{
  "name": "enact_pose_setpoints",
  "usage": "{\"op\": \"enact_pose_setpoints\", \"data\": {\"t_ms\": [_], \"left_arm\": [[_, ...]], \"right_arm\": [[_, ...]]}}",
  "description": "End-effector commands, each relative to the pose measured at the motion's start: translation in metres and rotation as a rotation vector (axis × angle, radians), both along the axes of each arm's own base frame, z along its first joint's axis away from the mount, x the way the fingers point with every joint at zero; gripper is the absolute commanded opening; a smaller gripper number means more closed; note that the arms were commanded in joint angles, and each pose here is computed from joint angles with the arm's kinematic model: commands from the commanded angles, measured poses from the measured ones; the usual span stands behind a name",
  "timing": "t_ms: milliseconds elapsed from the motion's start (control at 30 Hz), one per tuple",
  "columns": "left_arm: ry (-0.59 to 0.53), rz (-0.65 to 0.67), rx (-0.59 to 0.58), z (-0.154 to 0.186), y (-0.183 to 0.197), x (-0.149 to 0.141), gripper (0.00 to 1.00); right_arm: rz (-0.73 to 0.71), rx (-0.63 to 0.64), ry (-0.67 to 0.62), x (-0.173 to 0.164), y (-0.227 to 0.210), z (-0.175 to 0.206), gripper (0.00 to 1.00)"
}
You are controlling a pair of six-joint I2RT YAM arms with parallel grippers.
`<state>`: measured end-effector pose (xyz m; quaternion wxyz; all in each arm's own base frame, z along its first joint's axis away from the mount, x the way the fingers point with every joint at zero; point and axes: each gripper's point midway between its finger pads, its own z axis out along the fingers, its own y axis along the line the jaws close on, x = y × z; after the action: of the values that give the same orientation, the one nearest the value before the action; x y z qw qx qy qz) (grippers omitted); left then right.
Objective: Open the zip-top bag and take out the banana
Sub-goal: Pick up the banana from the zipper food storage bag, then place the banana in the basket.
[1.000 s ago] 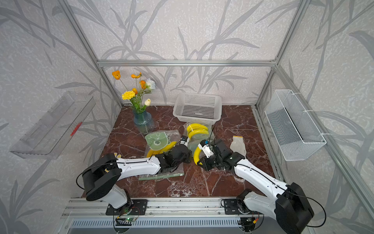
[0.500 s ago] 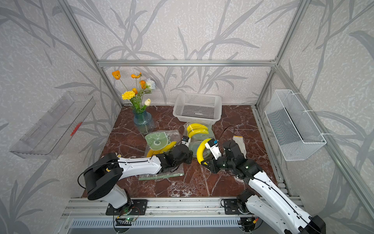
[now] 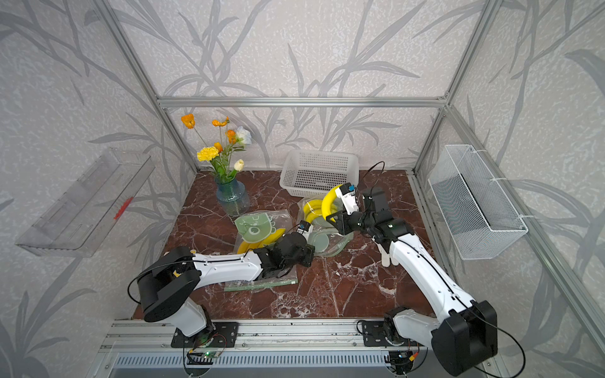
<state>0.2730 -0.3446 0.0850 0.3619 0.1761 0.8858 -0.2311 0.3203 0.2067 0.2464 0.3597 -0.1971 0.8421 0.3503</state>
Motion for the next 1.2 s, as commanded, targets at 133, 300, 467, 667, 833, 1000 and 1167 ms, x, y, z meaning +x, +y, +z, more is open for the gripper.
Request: {"op": "enact_pose_setpoints", "data": {"t_ms": [133, 300, 467, 667, 833, 1000, 1167], "left_arm": [[-0.033, -0.041, -0.022, 0.013, -0.009, 0.003, 0.0], [-0.039, -0.045, -0.022, 0.015, -0.01, 0.004, 0.0], [-0.037, -0.058, -0.02, 0.015, -0.014, 0.004, 0.0], [-0.038, -0.062, -0.009, 0.014, -0.014, 0.004, 0.0], [-0.038, -0.058, -0.012, 0.013, -0.015, 0.006, 0.0], [-0.035, -0.052, -0.01, 0.011, -0.015, 0.006, 0.0], [-0.037, -0.043, -0.006, 0.009, -0.012, 0.006, 0.0]], "right_arm": [[-0.047, -0.071, -0.072, 0.079, 0.005, 0.005, 0.15], [-0.097, -0.142, -0.015, 0.139, 0.006, -0.027, 0.14], [-0.095, -0.229, 0.089, 0.19, 0.008, -0.069, 0.13], [-0.179, -0.226, 0.171, 0.225, -0.001, -0.106, 0.12], [-0.238, -0.208, 0.249, 0.239, -0.012, -0.129, 0.12], [-0.213, -0.233, 0.311, 0.241, -0.012, -0.147, 0.16], [-0.205, -0.254, 0.355, 0.242, -0.014, -0.158, 0.22]]}}
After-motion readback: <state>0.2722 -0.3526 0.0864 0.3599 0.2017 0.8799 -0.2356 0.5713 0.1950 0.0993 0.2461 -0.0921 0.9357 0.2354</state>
